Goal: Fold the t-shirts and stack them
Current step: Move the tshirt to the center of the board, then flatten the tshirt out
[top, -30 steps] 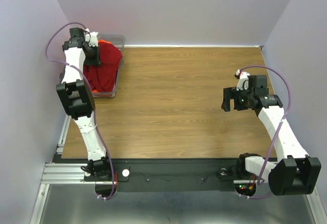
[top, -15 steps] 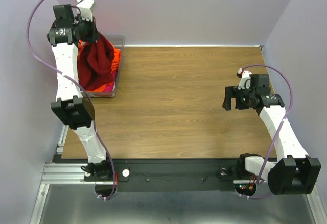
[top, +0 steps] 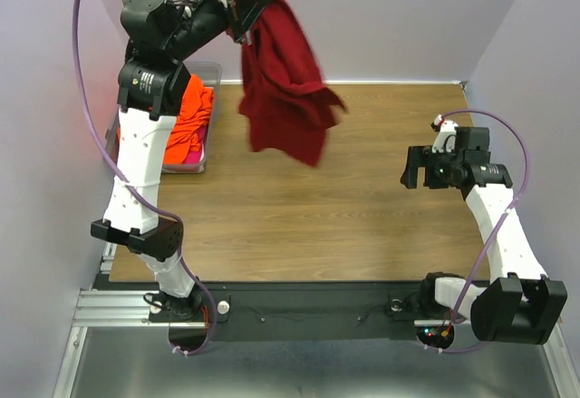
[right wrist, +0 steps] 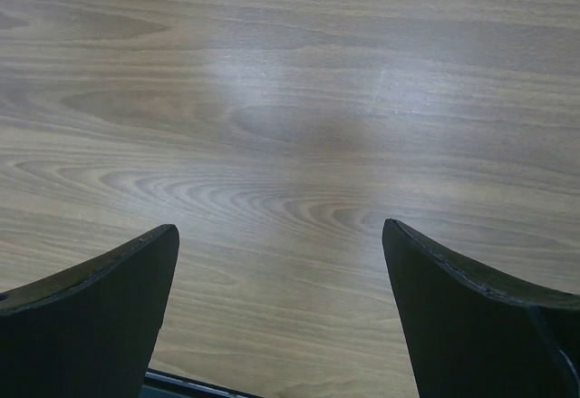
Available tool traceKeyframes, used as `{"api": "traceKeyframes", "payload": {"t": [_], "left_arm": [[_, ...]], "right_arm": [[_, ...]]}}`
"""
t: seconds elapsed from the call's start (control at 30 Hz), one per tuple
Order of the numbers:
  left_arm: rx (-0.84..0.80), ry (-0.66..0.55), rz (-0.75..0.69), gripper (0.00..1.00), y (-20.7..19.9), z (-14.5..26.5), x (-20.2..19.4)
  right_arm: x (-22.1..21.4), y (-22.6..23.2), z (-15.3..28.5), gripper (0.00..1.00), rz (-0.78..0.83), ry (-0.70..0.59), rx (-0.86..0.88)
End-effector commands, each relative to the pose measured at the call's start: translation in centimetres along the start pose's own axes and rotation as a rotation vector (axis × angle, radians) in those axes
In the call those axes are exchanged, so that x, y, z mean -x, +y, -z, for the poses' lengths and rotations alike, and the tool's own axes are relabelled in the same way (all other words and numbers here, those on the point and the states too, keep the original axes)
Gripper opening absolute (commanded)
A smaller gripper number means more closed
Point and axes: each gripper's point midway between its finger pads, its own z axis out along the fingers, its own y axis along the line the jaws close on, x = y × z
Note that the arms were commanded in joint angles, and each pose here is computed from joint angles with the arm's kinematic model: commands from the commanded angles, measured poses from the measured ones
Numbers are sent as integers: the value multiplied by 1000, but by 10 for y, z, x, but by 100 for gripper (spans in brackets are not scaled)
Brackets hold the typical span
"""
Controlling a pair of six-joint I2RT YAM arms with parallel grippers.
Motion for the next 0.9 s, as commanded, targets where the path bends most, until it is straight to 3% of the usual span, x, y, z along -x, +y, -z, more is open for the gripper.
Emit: {"api": "traceKeyframes", "payload": {"t": [0.0,0.1,0.17,0.2,0.23,0.27,0.3,0.4,0.47,0.57,0.7,0.77,0.87], "left_arm": [[-90,-385,-46,0,-38,19,121],[-167,-350,58,0,-48,7,101],[-196,-211,125,0,-50,-6,44],[-191,-144,162,5,-49,-8,15],[-193,-2,248,20,-50,-14,-50],[-185,68,275,28,-50,-11,-79],[-152,133,256,52,-41,-2,-106],[-29,420,360,99,-23,30,-221],[84,541,433,99,9,70,-282],[138,603,486,99,33,112,-318],[48,683,416,95,9,133,-339],[-37,739,382,86,-20,138,-354],[-106,847,346,83,-56,148,-382]], "right_arm": [[23,-2,13,100,-10,-76,-7],[28,-9,17,100,-20,-92,-34],[33,-16,19,100,-18,-101,-63],[35,-18,21,100,-15,-107,-74],[39,-20,23,100,-4,-118,-84],[41,-20,25,100,7,-122,-90],[42,-23,28,100,18,-126,-105],[41,-27,32,100,69,-120,-129],[33,-29,30,100,105,-92,-123],[15,-25,13,100,110,-21,-66],[-8,-18,-15,92,92,86,37],[-19,-21,-30,85,76,150,56],[-29,-21,-44,79,57,195,85]]}}
